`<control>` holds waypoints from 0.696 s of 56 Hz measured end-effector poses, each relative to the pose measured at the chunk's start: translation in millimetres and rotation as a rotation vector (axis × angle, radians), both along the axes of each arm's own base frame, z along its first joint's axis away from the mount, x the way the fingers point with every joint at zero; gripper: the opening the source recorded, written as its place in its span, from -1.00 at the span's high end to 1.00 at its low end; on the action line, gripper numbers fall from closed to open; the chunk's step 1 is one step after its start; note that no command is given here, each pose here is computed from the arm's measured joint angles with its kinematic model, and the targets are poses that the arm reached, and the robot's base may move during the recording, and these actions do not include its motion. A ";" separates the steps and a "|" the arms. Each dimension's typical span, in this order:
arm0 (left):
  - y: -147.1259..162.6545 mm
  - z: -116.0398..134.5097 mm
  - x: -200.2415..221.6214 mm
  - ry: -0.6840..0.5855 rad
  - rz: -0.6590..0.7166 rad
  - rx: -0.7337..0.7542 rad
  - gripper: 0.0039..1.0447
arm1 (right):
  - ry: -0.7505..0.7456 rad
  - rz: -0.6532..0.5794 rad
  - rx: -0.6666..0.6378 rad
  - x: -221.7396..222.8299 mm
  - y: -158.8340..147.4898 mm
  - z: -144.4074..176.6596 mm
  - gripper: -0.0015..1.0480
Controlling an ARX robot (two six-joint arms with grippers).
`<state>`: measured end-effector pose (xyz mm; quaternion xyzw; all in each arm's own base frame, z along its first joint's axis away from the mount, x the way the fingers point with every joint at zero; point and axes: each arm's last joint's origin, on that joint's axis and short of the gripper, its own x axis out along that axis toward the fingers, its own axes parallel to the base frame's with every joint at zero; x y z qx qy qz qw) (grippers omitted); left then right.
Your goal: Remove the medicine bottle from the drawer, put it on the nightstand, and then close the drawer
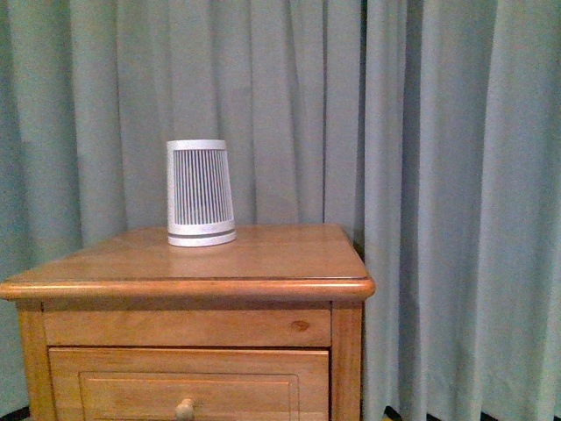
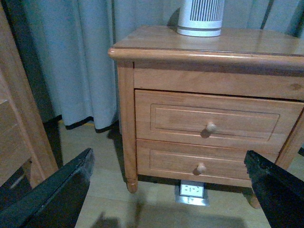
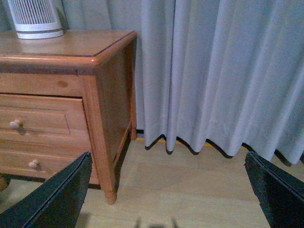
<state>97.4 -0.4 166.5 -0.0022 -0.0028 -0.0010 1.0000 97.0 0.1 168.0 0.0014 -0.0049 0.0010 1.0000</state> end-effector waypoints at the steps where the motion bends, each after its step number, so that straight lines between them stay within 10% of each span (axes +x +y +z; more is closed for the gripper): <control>1: 0.0 0.0 0.0 0.000 0.000 0.000 -0.87 | 0.000 0.000 0.000 0.0 0.0 0.0 -0.87; 15: 2.5 -8.4 4.1 0.303 -0.066 -0.204 -0.87 | 0.000 -0.001 0.000 0.0 0.0 0.0 -0.87; 39: -15.8 4.5 155.1 0.184 -0.078 -0.170 -0.87 | 0.000 0.000 0.000 0.0 0.0 0.0 -0.87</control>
